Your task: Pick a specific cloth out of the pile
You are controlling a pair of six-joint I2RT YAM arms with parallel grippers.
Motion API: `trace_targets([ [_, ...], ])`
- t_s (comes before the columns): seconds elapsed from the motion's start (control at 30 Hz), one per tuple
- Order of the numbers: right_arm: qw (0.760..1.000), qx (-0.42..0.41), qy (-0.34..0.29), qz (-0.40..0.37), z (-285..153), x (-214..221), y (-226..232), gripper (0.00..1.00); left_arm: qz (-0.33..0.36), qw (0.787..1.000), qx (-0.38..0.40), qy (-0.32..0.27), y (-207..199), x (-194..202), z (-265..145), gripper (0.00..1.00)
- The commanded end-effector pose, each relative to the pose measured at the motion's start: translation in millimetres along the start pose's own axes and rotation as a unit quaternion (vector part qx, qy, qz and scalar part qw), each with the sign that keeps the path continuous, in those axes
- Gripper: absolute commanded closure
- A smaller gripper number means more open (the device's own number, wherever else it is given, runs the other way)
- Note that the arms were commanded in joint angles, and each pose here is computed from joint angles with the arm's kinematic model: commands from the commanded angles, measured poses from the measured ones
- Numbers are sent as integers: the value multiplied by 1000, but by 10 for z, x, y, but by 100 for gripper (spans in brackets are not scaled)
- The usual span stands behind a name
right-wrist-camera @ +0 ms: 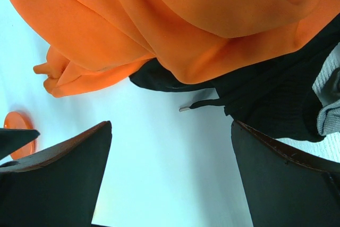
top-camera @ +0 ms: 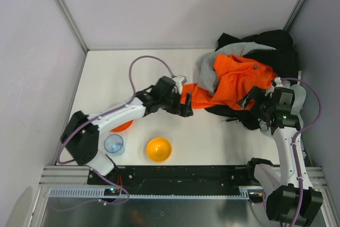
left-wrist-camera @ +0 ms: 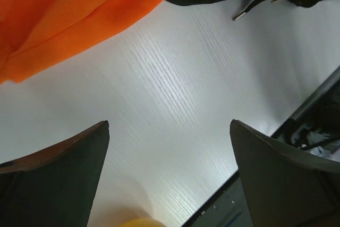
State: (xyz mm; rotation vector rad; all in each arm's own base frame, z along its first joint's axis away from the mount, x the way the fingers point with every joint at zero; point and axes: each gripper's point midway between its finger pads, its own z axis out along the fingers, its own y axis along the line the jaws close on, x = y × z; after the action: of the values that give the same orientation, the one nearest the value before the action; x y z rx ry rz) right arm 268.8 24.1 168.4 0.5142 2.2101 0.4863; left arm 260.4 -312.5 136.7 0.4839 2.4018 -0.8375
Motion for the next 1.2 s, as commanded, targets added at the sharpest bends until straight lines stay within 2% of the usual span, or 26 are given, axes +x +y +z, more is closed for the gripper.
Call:
trace_targets([
  [0.0,1000,-3,-4,-7,-17,5,-7,2,76,992,-97,11,-40,1,217,0],
  [0.23,1000,10,0,-14,80,-7,-51,3,109,986,-122,12,-359,43,527,0],
  [0.53,999,29,2,-44,401,-37,88,8,75,994,-72,17,-695,-32,710,0],
  [0.73,995,61,19,-74,743,-42,147,17,57,998,-36,9,-873,-98,766,0],
  [0.8,994,65,18,-84,825,-103,184,25,52,998,-16,11,-952,-94,784,0],
  [0.97,991,77,-7,-105,960,-404,279,70,42,999,7,13,-1018,-57,864,0],
  [1.1,991,73,-21,-112,999,-724,412,91,34,999,25,13,-1074,-44,939,0],
  [1.17,991,65,-34,-110,959,-917,496,97,33,999,32,12,-1099,-43,978,0],
])
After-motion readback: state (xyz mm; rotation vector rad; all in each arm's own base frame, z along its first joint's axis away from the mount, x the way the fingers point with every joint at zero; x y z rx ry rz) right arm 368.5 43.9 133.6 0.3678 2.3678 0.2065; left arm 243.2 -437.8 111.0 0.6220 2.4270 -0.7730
